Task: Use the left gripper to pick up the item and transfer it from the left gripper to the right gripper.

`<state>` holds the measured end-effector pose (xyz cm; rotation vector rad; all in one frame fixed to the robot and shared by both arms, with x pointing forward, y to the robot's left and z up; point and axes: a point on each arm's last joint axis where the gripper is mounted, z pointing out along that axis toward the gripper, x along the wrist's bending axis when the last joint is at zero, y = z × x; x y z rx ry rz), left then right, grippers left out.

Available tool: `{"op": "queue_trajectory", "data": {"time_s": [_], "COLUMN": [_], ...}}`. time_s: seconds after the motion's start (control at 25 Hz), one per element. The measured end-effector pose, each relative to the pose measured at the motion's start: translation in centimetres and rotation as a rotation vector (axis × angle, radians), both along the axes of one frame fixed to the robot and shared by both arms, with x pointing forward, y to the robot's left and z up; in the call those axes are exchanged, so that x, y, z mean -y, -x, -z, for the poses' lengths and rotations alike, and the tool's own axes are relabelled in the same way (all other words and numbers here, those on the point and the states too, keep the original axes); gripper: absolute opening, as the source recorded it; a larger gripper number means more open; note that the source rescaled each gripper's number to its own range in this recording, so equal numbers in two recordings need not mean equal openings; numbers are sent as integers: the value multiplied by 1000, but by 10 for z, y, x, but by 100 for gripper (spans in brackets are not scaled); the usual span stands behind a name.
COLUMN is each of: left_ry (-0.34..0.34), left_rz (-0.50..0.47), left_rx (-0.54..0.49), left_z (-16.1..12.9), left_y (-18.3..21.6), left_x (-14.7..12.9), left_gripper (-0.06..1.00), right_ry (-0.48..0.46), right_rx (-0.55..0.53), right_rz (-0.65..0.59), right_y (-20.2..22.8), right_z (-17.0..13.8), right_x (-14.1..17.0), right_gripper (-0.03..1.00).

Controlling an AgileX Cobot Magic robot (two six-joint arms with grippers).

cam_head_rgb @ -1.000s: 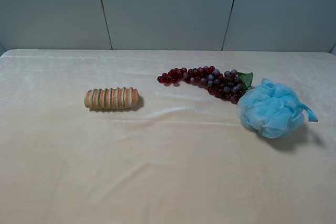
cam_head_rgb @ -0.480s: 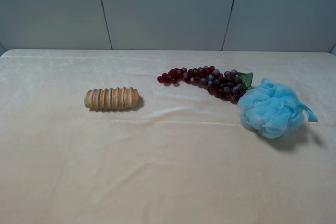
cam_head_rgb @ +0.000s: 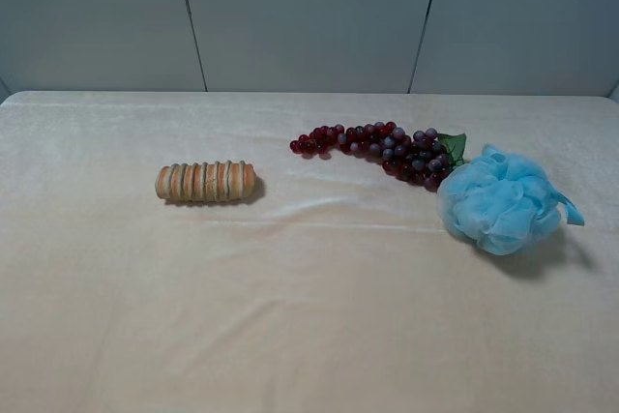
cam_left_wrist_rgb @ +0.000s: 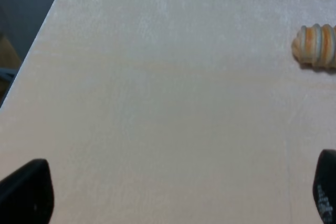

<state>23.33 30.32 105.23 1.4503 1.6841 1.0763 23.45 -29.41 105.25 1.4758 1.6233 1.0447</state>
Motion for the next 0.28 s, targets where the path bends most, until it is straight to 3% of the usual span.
{"op": "queue_trajectory", "data": {"time_s": [0.28], "left_ry": [0], "left_rz": [0], "left_rx": [0], "left_z": [0], "left_y": [0], "left_x": [0], "left_gripper": [99], "right_ry": [0], "right_rx": [0], "right_rz": [0], "right_y": [0], "right_z": [0], "right_x": [0], "right_gripper": [100]}}
